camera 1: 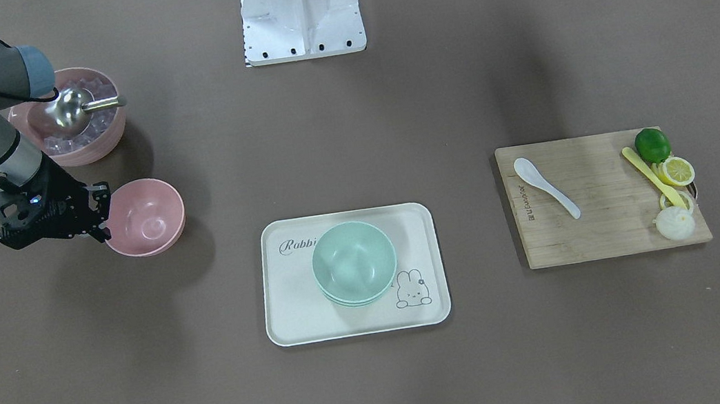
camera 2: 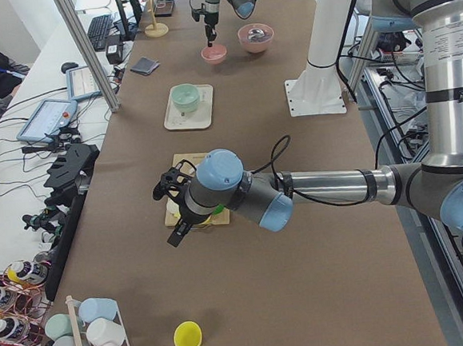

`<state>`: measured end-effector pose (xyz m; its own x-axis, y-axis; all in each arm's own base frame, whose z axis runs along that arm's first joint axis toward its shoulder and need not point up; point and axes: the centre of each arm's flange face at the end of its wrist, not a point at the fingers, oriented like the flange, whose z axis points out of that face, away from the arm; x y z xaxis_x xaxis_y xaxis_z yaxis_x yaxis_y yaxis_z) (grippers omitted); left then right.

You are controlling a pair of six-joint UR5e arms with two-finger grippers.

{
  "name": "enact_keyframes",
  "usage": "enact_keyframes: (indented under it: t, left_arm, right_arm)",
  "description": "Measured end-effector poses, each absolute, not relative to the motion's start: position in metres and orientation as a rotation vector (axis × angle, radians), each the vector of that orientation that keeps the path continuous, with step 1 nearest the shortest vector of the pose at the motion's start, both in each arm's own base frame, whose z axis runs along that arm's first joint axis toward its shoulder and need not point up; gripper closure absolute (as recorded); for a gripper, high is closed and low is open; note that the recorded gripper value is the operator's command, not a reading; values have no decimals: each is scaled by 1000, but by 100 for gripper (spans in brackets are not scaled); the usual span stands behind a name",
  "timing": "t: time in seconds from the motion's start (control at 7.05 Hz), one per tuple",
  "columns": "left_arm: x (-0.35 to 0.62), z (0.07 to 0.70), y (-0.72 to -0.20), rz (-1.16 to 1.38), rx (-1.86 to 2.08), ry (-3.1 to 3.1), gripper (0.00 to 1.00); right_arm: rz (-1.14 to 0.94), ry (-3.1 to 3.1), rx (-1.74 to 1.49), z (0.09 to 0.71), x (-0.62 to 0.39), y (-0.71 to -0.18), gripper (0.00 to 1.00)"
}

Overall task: Stack pink bowl on green and place spoon
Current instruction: 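Carry the pink bowl with the right gripper over the green bowl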

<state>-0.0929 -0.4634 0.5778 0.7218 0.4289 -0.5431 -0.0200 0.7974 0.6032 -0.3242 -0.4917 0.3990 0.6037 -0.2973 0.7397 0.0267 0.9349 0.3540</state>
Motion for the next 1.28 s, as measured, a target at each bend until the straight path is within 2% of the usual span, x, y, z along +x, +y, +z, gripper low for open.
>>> enact_keyframes:
  t: [0.57,0.99,1.28]
  left_arm:
    - [-92,577,-464,267,608,731,2]
    - [-91,578,-463,267,605,732,2]
    - [-91,579,-463,266,602,733,2]
  right_arm:
    - [84,-995,222,219,-389,-546,100]
    - [200,-939,202,159,-474,-594,100]
    - [229,-900,211,145,-516,-592,100]
